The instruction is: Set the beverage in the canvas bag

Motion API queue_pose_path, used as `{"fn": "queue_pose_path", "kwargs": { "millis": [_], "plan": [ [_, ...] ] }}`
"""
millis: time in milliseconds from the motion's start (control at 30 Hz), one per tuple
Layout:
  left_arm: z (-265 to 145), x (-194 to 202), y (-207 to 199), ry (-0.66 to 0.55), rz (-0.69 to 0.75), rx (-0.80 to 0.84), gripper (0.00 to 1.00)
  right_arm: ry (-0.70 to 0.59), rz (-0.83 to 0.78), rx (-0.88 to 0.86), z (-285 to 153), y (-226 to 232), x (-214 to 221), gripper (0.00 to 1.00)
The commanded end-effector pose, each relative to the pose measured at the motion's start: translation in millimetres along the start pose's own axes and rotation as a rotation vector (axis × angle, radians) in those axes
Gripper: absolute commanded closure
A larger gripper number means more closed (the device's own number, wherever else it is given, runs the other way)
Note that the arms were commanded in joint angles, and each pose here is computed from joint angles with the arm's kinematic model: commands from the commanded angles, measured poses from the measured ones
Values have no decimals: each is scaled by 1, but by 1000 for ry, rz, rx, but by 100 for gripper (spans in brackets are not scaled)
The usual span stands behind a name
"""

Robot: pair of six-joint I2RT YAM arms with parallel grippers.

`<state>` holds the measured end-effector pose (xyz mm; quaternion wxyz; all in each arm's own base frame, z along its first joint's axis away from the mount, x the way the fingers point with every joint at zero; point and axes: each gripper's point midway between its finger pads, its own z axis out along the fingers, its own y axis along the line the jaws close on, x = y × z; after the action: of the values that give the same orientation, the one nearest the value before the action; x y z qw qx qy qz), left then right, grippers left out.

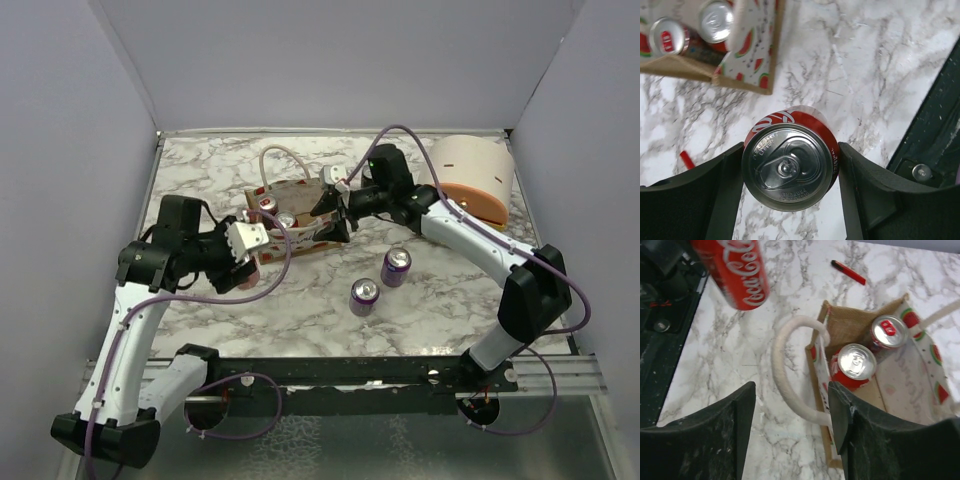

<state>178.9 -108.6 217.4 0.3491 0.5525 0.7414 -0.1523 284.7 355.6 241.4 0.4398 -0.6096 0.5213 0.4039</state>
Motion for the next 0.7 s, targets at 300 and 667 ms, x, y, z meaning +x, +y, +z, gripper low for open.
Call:
{"fn": "queue_pose_path", "kwargs": {
  "millis": [300, 667],
  "plan": [
    [-61, -90, 130, -229, -194, -433, 100, 13, 48, -129, 16, 50, 21, 70],
    [-13, -140, 175, -420, -257, -270, 100, 10, 84, -128, 20, 54, 35, 72]
  ]
}}
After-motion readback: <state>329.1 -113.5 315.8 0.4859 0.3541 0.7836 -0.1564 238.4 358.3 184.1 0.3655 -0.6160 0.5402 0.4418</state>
